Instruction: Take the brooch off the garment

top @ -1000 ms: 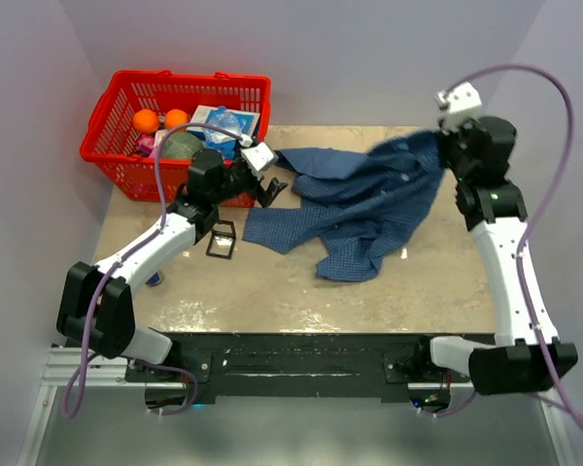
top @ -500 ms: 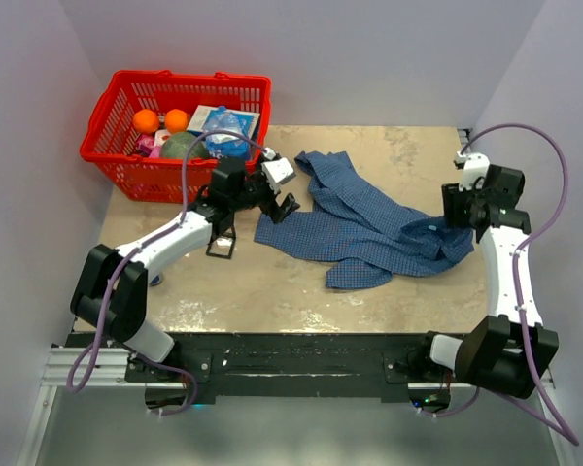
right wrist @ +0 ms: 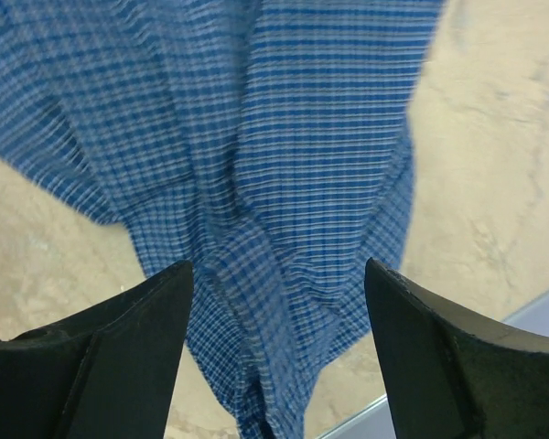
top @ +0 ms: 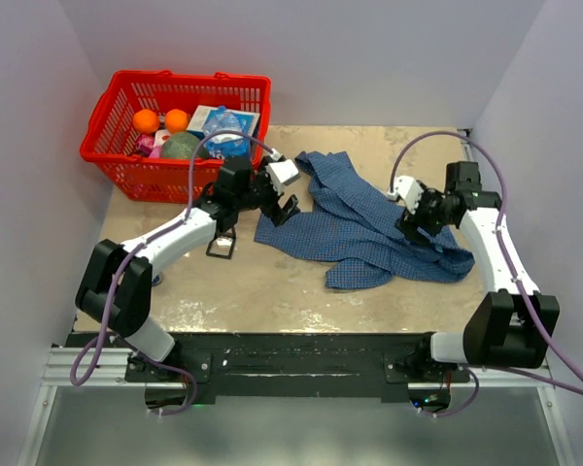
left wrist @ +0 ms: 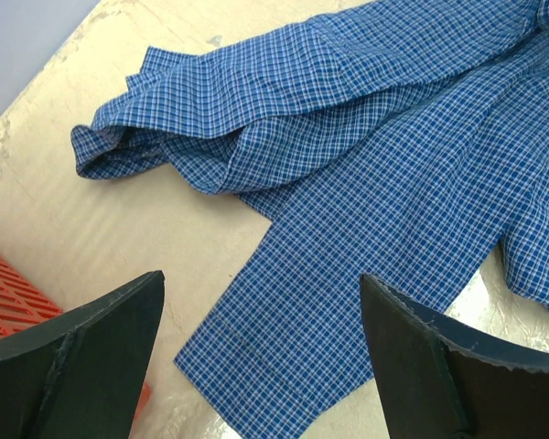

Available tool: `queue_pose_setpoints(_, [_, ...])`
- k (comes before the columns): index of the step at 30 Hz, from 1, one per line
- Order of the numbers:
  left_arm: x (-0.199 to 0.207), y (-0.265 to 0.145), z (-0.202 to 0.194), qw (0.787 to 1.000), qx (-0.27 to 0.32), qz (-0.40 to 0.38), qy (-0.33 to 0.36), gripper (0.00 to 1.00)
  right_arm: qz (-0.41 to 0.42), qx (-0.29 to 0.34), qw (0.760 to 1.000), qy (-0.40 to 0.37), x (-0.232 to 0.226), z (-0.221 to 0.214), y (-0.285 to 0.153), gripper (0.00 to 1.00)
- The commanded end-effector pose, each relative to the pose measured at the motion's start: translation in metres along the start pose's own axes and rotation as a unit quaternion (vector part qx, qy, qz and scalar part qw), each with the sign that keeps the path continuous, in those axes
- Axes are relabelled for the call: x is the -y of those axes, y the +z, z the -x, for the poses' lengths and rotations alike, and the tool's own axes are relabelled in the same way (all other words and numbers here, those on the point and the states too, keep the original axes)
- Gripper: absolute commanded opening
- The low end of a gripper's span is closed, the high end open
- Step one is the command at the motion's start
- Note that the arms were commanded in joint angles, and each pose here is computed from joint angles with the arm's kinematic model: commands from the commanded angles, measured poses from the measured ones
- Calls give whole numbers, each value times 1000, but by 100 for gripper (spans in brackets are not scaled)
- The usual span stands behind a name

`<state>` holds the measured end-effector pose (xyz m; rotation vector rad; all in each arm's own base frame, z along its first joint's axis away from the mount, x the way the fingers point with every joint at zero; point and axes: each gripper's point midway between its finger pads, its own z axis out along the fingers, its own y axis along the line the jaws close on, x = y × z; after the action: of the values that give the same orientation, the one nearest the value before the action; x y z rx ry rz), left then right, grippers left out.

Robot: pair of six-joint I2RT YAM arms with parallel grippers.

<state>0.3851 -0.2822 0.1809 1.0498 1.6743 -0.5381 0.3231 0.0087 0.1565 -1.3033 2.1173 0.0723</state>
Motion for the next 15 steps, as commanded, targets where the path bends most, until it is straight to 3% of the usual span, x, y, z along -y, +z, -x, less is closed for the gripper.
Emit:
queue_pose_setpoints(1, [-9,-11,23,999,19,22,20,92,33,-14,996,-84,-27,-14,-1,79])
queue_pose_setpoints(8, [-5,-12,16,1000,12,19,12,92,8,-37,993,-108,-40,-29,17,77])
queue_pose_setpoints(15, [-8,-6,13,1000,6,16,18,92,-51,-67,994,-73,-7,-32,26,46])
